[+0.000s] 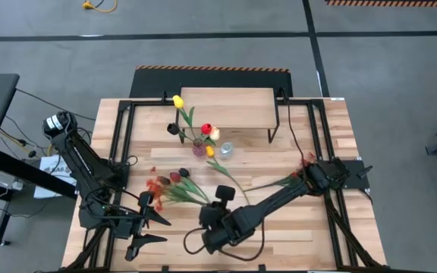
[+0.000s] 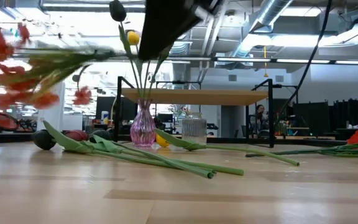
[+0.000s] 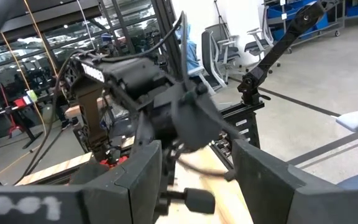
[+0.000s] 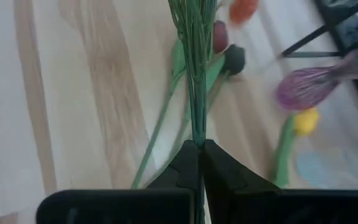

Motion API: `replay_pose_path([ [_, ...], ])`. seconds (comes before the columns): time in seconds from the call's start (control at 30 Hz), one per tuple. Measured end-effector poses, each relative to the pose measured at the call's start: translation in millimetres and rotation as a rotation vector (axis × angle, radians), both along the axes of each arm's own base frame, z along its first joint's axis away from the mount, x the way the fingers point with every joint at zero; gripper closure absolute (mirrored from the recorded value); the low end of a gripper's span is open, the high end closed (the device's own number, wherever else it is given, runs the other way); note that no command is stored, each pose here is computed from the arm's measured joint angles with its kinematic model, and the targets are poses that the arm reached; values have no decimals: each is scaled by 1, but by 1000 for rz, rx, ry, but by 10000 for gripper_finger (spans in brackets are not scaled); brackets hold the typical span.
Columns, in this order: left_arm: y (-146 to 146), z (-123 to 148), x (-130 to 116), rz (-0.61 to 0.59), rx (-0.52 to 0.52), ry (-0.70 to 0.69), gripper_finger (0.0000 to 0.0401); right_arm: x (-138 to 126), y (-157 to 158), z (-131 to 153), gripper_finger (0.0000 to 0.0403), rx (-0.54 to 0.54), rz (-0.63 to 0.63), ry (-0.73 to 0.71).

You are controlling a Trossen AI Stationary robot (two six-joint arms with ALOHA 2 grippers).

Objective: Pick and place flowers into a vace then onto a shelf
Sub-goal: Put the bottom orange flowers into the violet vase

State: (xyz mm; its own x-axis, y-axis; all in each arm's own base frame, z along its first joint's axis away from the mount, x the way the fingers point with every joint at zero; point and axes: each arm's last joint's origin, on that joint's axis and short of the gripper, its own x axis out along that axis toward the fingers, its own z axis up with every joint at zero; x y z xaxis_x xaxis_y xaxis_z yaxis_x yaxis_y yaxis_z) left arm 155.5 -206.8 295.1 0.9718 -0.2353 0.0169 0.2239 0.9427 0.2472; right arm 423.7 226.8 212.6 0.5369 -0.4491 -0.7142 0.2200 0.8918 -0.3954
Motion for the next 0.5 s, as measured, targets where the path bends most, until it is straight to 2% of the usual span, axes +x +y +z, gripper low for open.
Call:
replay_pose_path([
  [0.37, 0, 0, 0, -5, 0, 0, 214, -25, 17, 28, 403, -132, -78, -61],
  [0.5, -3, 0, -1, -112, 2, -3, 214, -33, 20, 35, 403, -172, -105, -85],
])
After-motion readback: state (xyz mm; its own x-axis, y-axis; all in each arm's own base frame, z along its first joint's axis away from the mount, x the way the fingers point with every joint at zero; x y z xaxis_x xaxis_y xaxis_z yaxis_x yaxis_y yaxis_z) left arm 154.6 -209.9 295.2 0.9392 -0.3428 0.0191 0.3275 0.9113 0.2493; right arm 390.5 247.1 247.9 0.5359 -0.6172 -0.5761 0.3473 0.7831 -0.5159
